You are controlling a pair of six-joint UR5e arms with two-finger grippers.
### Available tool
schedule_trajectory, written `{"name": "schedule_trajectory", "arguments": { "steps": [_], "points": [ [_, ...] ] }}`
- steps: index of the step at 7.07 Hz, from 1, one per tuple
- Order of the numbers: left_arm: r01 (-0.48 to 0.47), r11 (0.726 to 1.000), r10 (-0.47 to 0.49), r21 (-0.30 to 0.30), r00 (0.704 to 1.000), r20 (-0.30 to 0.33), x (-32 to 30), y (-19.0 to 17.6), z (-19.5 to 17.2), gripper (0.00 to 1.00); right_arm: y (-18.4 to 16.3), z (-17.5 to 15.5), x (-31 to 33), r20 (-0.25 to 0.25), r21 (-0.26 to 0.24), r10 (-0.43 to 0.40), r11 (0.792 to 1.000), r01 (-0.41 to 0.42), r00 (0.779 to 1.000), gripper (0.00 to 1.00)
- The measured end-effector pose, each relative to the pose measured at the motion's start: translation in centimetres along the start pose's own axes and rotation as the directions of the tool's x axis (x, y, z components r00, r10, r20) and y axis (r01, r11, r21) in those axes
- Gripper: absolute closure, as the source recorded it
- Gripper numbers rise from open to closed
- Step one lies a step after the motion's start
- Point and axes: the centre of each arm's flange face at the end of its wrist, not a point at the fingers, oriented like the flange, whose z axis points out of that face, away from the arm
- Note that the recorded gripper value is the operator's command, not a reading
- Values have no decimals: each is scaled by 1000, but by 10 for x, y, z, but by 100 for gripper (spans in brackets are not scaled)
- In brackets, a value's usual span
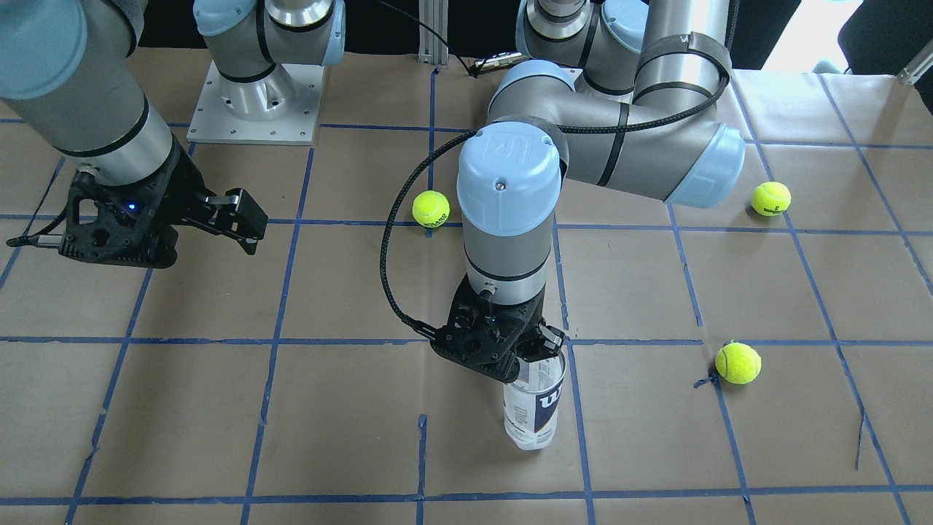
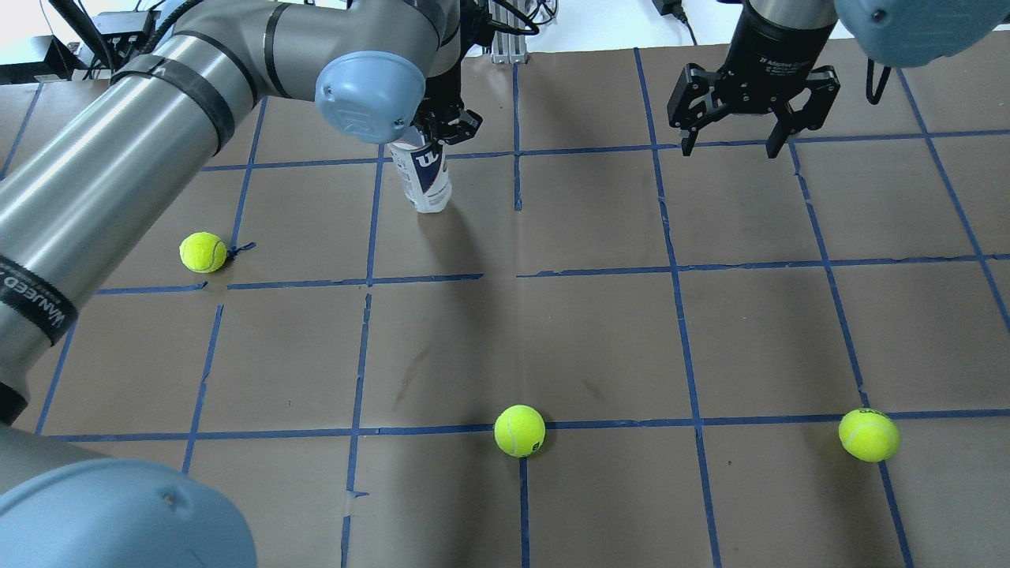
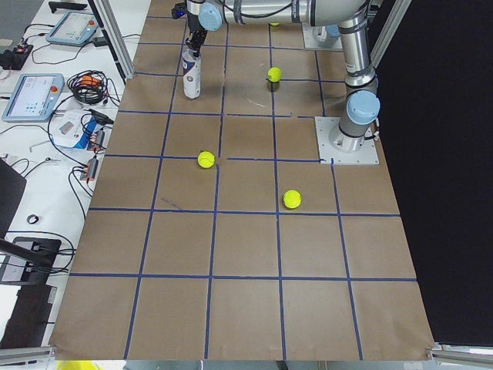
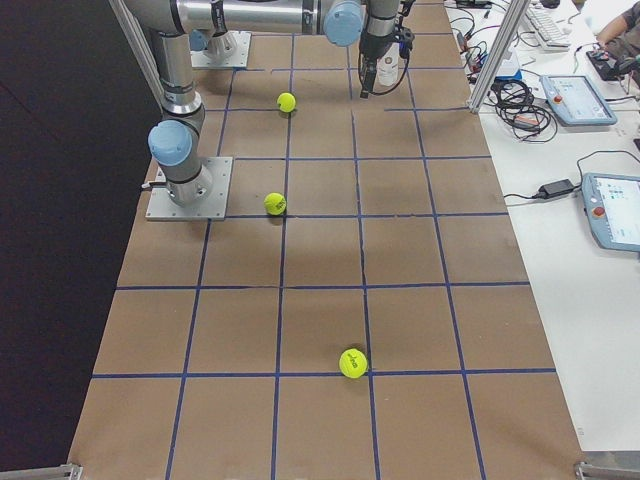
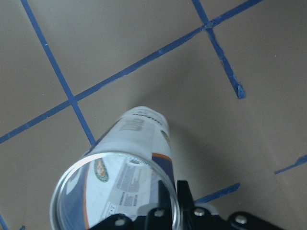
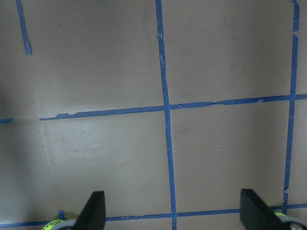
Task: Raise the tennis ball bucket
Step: 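Lower the upright can onto the table and open the left gripper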
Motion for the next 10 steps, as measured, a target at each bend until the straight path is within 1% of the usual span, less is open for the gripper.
{"name": "schedule_trajectory", "arguments": {
  "steps": [1,3,5,8,9,10],
  "points": [
    [2,1000,-2,-7,1000,0,0,0,2,0,0,0,0,0,0,-1,1000,1,1000,0],
    [12,1000,-12,-1,1000,-3,-4,2,-6,0,0,-1,0,-1,1,-3,1000,3,1000,0],
    [36,999,-36,1,999,-2,-21,20,-44,0,0,-2,0,-2,5,-4,1000,4,1000,0],
    [74,997,-74,-13,997,1,-46,61,-104,0,0,1,1,-7,-2,-5,1000,5,1000,0],
    [89,996,-89,-27,996,0,-54,80,-122,0,0,1,1,-6,-3,-4,1000,4,1000,0],
    [133,990,-134,-44,991,-28,-73,103,-139,0,-1,1,1,-7,-2,-4,1000,4,1000,0]
  ]
}}
